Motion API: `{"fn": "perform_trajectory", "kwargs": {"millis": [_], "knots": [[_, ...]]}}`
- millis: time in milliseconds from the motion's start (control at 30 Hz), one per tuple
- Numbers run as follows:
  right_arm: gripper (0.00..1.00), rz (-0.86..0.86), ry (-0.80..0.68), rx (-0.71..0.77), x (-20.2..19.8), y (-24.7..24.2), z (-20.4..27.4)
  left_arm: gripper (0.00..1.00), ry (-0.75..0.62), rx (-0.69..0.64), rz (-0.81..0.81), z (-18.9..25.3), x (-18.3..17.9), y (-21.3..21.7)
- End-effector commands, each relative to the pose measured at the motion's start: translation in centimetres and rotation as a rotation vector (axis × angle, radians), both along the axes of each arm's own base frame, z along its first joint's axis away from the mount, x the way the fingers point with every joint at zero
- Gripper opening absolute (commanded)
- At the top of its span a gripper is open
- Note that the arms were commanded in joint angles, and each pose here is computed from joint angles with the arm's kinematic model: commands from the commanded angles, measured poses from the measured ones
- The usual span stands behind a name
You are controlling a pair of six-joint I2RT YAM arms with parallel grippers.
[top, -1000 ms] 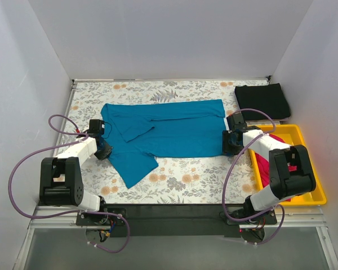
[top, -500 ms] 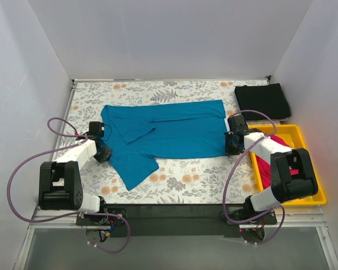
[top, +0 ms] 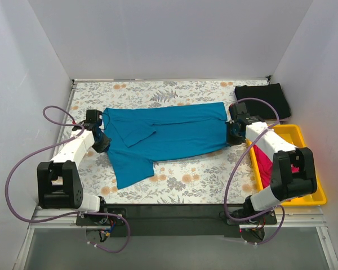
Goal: Fold and stack the t-shirts
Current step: Fold the tshirt
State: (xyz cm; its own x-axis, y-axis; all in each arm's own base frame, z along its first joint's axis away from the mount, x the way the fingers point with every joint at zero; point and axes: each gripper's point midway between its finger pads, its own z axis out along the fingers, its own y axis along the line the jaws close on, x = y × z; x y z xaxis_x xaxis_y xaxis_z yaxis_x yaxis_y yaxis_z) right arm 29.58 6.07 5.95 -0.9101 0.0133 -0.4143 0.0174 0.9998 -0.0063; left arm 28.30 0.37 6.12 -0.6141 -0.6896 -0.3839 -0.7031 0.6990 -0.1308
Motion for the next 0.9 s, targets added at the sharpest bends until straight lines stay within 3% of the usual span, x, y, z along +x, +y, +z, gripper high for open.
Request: {"fn": "perform_trajectory", "kwargs": {"millis": [0, 867], "knots": [[0.01, 0.0, -0.017, -0.006, 2.1, -0.3, 1.7, 0.0, -0.007, -0.002, -0.018, 1.2, 1.4, -0.1], [0.01, -0.026, -0.052, 0.028, 12.2, -0.2, 2.8, 0.0, -0.095, -0.031, 0.017, 3.0, 12.3, 1.6]]}}
